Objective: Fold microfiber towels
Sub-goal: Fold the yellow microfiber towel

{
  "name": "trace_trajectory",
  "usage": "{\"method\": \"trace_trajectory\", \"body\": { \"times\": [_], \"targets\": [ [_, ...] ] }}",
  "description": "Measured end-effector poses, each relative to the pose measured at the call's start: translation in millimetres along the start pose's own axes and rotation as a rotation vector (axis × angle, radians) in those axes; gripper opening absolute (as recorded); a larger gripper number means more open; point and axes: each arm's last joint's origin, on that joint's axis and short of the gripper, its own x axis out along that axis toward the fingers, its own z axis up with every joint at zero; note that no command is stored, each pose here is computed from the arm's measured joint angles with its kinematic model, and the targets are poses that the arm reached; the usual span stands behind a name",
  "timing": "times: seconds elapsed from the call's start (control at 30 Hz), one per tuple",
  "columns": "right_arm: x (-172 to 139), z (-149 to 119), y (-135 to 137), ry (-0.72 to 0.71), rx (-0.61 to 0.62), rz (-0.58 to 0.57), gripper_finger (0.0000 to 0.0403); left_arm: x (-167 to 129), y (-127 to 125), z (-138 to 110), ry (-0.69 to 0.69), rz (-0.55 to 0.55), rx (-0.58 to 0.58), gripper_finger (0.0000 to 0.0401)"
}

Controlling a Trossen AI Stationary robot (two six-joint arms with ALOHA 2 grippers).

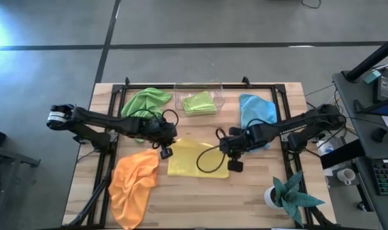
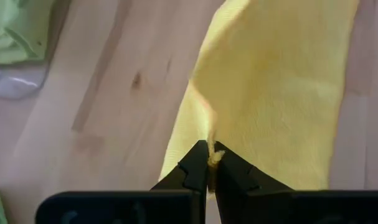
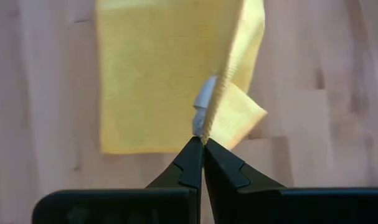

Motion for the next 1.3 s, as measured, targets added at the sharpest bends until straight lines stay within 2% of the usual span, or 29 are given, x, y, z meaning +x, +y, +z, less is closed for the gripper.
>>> {"method": "trace_trajectory", "body": {
  "times": [0.3, 0.6, 0.83, 1.0, 1.13, 1.3],
  "targets": [
    [-12.0, 5.1, 18.5, -0.044, -0.006, 0.036, 0.0008, -2.2, -3.1, -2.4, 0.042, -0.105, 0.002, 0.0003],
    [-13.6, 1.0, -4.5, 0.029, 0.023, -0.162, 0.0008, -9.0, -0.4, 9.9, -0.041, 0.044, 0.053, 0.0003],
    [-22.7, 10.4, -25.9, 0.022, 0.073, -0.252, 0.0008, -18.9, 0.5, 24.9, -0.114, 0.157, 0.111, 0.0003],
    [-33.2, 19.0, -35.4, -0.03, 0.122, -0.357, 0.0009, -21.6, 0.2, 28.1, -0.126, 0.165, 0.109, 0.0003],
    [-38.5, 23.6, -38.5, -0.05, 0.128, -0.363, 0.0008, -24.5, 1.1, 25.6, -0.113, 0.167, 0.108, 0.0003],
    [-33.9, 19.1, -38.2, -0.018, 0.102, -0.352, 0.0008, -25.8, -1.2, 23.2, -0.091, 0.076, 0.113, 0.0003]
  ]
}}
